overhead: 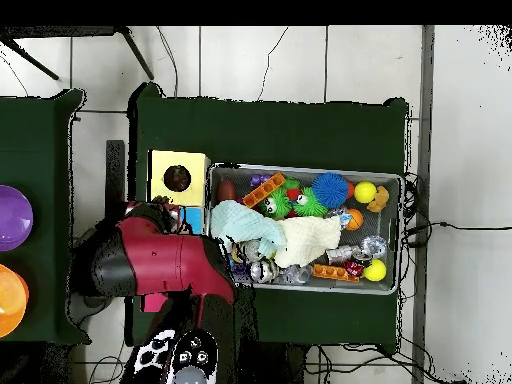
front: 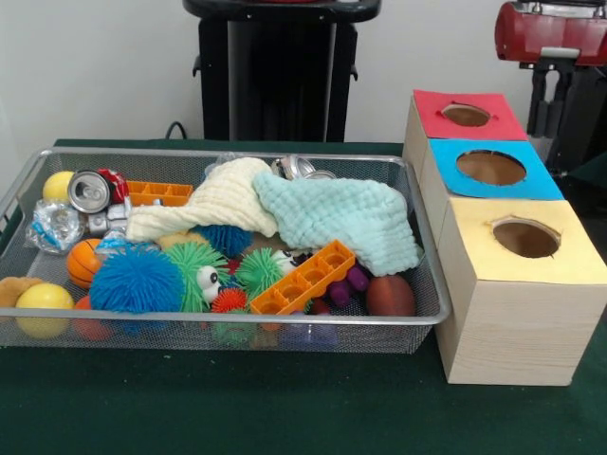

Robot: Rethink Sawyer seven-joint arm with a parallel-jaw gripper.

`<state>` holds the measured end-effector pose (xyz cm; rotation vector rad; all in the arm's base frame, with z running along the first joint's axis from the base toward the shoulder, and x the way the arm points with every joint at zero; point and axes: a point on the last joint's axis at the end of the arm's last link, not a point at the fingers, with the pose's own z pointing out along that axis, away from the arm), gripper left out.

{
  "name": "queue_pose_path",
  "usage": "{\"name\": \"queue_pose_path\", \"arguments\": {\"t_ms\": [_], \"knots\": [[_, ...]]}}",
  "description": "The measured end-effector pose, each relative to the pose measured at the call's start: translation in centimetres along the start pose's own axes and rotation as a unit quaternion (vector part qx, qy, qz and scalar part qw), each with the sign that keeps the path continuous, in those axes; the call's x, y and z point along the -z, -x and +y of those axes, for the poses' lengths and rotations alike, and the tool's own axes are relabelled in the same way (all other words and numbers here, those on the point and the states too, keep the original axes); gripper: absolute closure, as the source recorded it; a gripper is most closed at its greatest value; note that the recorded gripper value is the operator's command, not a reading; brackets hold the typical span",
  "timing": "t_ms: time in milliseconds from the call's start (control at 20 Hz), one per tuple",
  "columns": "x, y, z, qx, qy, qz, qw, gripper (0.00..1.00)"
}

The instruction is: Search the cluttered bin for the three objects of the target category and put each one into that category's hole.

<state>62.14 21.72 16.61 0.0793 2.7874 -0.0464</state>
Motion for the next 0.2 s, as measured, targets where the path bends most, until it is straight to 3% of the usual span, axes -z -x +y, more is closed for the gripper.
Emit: {"name": "queue_pose_path", "arguments": {"t_ms": [200], "knots": [[0.3,-0.7,-1.8,-0.013,-0.005,0.009,0.9999,1.00]]}}
